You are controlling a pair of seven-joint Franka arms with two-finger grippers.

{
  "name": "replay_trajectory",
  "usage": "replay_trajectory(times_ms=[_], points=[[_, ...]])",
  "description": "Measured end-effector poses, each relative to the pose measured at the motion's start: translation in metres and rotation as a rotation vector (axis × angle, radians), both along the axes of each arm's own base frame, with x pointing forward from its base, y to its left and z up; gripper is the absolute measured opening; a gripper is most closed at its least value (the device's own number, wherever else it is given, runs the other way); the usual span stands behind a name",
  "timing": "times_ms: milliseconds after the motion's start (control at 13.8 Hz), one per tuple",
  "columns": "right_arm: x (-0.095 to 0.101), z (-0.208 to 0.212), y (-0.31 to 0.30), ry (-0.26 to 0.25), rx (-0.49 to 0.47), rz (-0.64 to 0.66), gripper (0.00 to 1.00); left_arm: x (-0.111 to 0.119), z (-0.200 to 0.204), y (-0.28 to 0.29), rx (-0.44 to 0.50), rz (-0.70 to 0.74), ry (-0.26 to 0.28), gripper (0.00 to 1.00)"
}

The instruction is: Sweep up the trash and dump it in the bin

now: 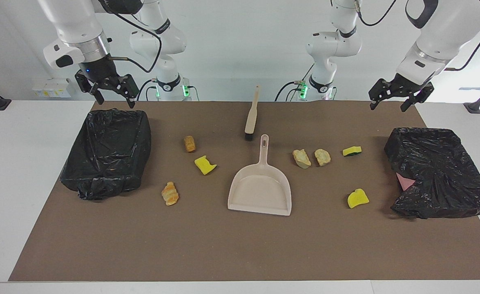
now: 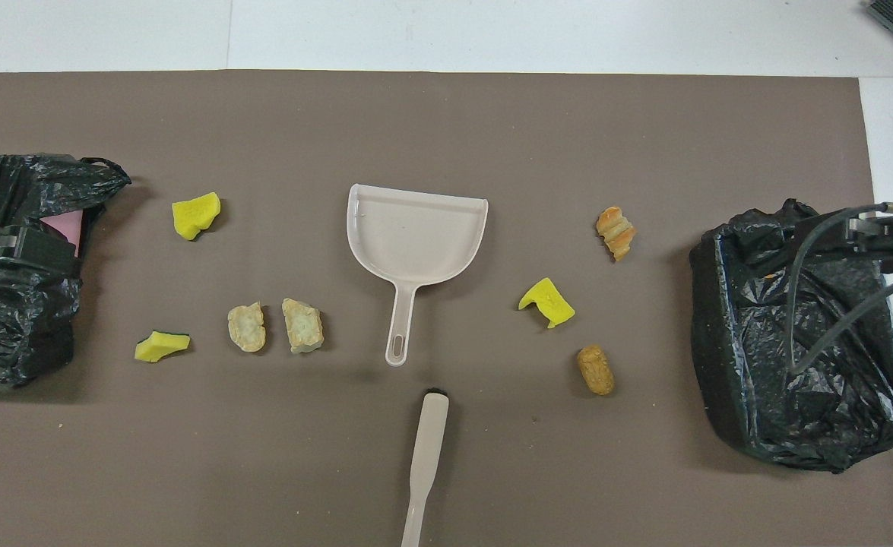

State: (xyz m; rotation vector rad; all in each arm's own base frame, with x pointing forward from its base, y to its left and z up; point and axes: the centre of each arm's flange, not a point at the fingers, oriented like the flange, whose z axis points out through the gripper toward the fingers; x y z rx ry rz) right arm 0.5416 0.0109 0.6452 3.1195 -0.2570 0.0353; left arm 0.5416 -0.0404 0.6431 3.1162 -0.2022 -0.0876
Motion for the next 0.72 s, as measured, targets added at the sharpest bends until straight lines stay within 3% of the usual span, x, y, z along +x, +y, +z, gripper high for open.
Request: replay_trajectory(times_ms=[723], points=[[-0.001,-0.003,0.0,0.008,0.0,0.001,1.0,0.0,-0.008,-0.003,-0.001,-0.007,0.022,1.0]])
